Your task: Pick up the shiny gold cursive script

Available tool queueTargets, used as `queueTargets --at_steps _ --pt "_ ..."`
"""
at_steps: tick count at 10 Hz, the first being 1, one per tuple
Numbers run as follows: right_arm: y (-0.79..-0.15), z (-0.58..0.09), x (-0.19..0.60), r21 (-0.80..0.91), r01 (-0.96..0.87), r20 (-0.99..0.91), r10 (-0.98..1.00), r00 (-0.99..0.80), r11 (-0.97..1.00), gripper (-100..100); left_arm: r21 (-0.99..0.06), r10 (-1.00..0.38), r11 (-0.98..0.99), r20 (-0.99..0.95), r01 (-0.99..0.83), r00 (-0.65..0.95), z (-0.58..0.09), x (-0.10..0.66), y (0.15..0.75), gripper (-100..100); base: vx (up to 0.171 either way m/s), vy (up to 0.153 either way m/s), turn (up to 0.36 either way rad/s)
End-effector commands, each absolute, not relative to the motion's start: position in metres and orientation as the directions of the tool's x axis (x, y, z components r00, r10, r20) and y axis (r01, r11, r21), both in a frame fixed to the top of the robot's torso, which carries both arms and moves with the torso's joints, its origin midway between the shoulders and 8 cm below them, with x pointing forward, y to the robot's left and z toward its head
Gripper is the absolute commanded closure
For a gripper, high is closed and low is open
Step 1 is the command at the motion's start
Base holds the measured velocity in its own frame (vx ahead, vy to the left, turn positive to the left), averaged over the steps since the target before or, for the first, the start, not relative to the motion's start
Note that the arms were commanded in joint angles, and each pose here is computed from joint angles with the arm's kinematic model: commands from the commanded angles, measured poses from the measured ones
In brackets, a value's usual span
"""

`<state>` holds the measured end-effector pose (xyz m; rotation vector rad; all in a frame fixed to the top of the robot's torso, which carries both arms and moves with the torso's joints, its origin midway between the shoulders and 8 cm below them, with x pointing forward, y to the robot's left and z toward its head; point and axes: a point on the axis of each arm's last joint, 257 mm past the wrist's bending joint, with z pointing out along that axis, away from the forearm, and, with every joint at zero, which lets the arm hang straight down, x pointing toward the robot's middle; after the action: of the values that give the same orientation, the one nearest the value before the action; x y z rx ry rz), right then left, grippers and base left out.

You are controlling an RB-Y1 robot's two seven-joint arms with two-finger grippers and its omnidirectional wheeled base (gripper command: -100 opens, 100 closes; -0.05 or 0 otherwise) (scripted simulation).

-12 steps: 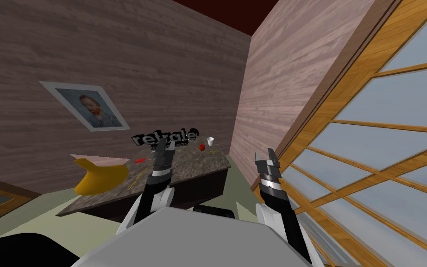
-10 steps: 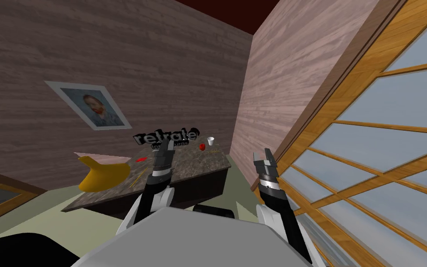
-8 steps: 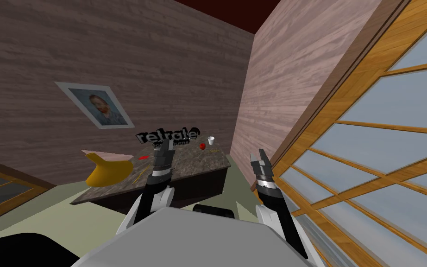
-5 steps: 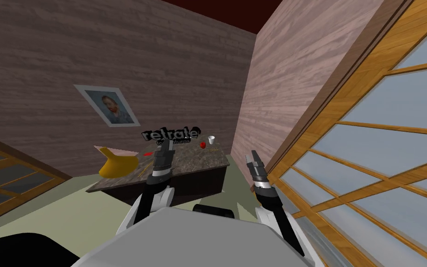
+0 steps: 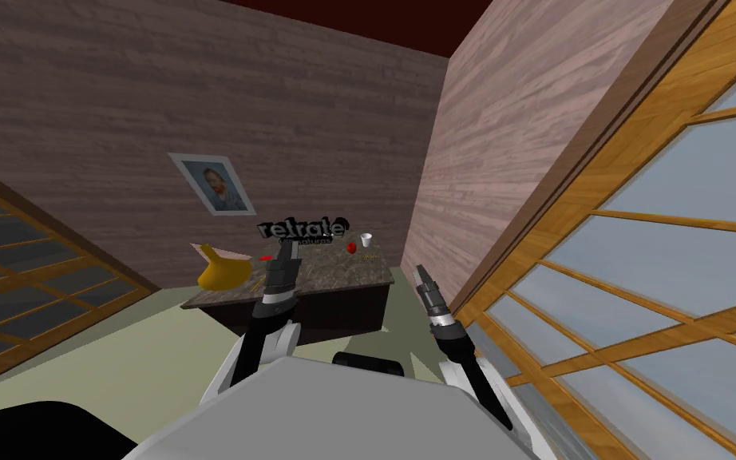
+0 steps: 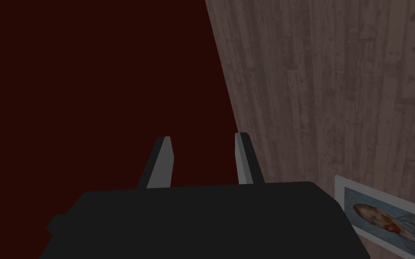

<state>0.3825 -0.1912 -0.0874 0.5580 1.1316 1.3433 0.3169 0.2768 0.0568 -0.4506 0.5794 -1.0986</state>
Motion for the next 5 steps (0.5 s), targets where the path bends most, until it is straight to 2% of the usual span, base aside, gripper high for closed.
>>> queueTargets --at_steps 1,2,5 --pt "-0.176 -0.109 0.380 0.857 -0.451 -0.371 0.906 -0.205 0.248 -100 -0.605 -0.918 0.392 -0.211 0.693 0.335 0.057 0.317 0.277 0 -0.041 -0.080 0.134" --pt "-0.165 -0.128 0.379 0.856 -0.439 -0.407 0.880 -0.245 0.274 -100 -0.605 -0.918 0.392 -0.211 0.693 0.335 0.057 0.317 0.277 0 -0.059 -0.104 0.307" --pt "-0.156 -0.155 0.375 0.845 -0.426 -0.472 0.827 -0.305 0.325 -100 -0.605 -0.918 0.392 -0.211 0.693 0.335 0.057 0.317 0.277 0 -0.032 -0.080 0.125"
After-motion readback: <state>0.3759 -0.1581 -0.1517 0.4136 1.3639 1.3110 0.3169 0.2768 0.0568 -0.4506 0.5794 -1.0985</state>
